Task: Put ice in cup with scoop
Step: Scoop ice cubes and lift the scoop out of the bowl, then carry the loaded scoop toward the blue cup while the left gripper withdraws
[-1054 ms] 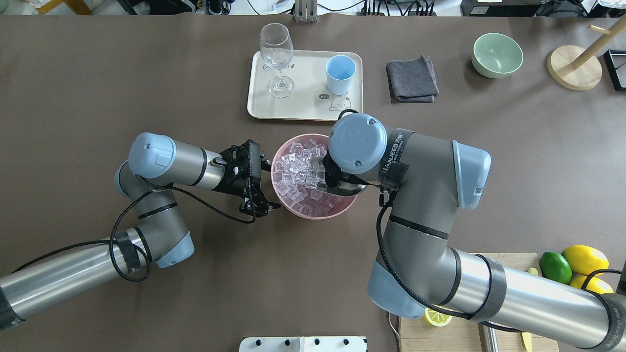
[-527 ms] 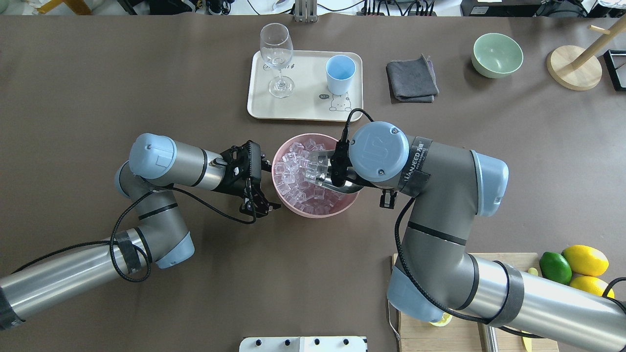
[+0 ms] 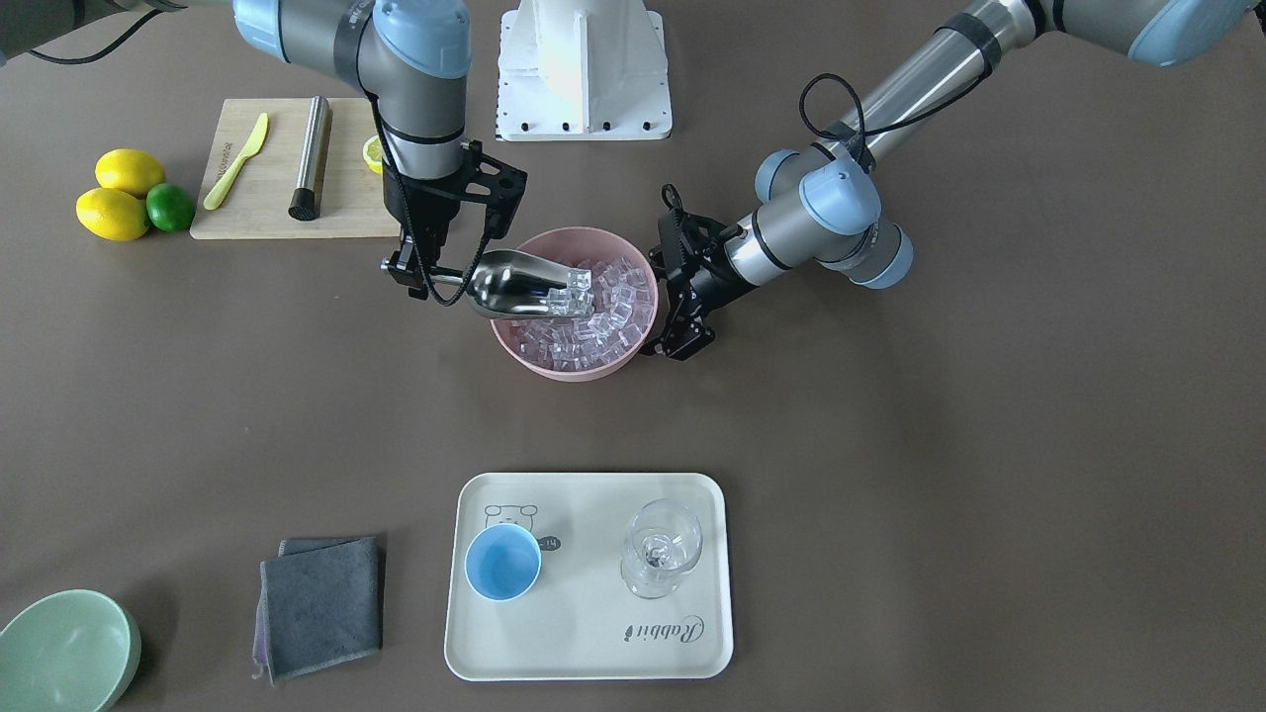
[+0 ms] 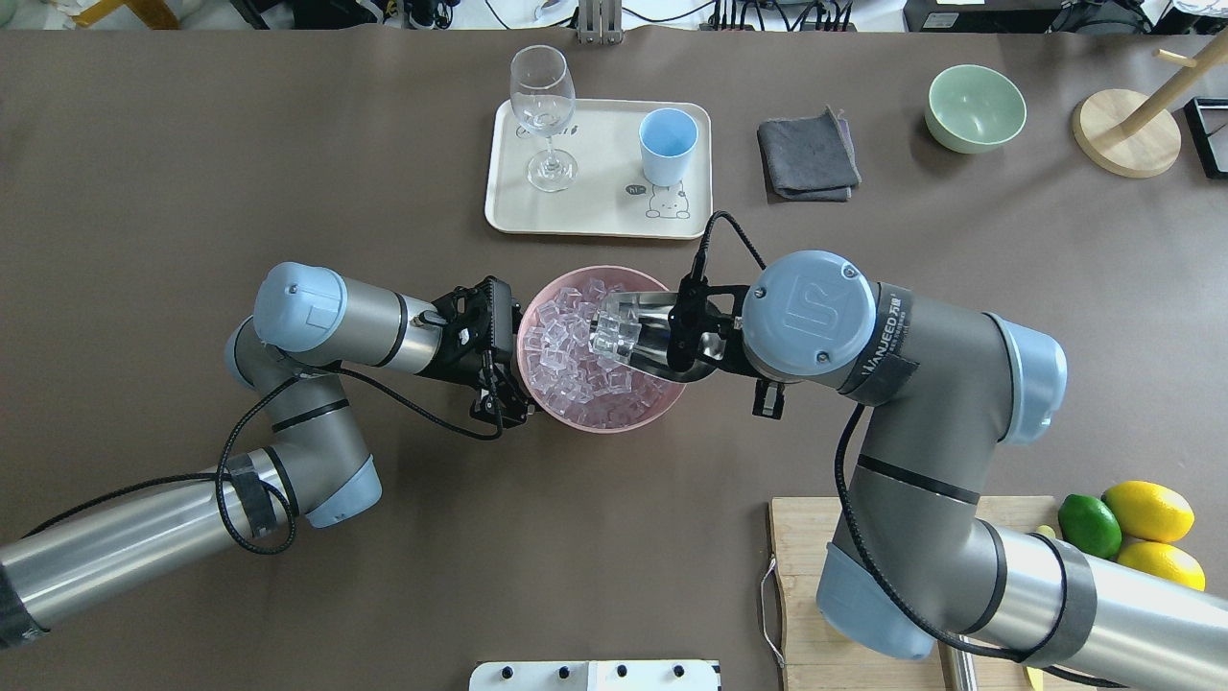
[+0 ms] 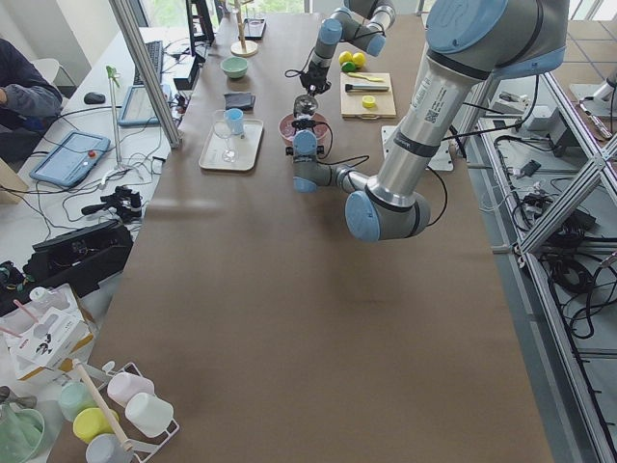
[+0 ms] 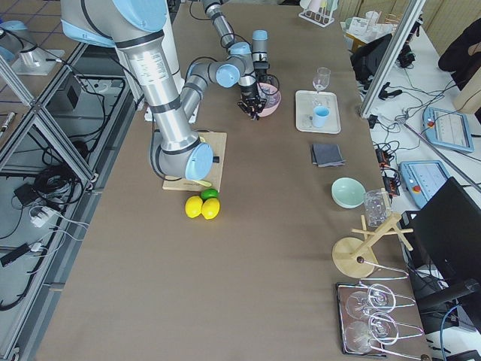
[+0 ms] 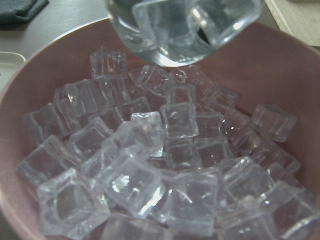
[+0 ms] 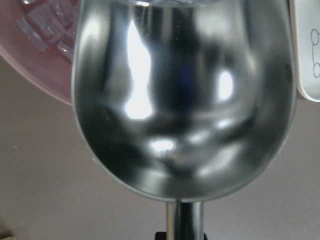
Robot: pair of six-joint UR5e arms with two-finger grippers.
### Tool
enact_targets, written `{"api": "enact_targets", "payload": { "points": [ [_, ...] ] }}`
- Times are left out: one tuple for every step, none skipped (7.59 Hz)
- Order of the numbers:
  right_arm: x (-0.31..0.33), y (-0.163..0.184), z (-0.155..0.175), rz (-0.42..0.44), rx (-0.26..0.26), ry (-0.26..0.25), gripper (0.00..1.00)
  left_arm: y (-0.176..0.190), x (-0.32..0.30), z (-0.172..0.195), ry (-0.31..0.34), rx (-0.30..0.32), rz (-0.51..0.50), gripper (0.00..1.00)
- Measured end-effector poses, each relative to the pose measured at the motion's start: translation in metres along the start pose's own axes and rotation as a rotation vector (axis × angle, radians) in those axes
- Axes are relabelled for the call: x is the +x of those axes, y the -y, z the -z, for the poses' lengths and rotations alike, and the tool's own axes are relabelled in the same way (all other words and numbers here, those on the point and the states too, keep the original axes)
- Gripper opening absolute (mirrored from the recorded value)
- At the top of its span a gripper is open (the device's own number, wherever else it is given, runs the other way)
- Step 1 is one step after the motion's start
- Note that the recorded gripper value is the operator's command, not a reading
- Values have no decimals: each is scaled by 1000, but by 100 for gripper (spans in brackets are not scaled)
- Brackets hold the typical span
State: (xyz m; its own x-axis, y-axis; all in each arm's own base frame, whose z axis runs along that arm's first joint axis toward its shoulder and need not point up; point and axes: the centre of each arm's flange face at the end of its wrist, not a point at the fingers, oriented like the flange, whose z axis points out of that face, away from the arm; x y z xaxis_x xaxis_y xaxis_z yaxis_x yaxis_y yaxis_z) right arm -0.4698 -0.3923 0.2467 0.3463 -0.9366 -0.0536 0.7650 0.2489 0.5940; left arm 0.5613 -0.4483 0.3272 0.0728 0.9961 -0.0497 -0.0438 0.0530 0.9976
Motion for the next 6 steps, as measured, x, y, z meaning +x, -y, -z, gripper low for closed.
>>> {"api": "enact_targets", "payload": {
  "points": [
    [-3,-8,10,-2,43,9,0,-1,0,0,0,-2,1,98],
    [-6,-17,23,-17,97,17,0,-1,0,-1,0,-3,2,98],
    [-8,-26,36,-50,159,21,0,-1,0,0,0,-4,2,98],
    [-9,-32,46,-90,216,22,0,-1,0,0,0,-4,2,98],
    [-3,-34,56,-144,278,18,0,-1,-1,1,1,-4,3,98],
    [4,-35,62,-183,318,13,0,-1,-3,4,6,-5,8,98]
  ]
}}
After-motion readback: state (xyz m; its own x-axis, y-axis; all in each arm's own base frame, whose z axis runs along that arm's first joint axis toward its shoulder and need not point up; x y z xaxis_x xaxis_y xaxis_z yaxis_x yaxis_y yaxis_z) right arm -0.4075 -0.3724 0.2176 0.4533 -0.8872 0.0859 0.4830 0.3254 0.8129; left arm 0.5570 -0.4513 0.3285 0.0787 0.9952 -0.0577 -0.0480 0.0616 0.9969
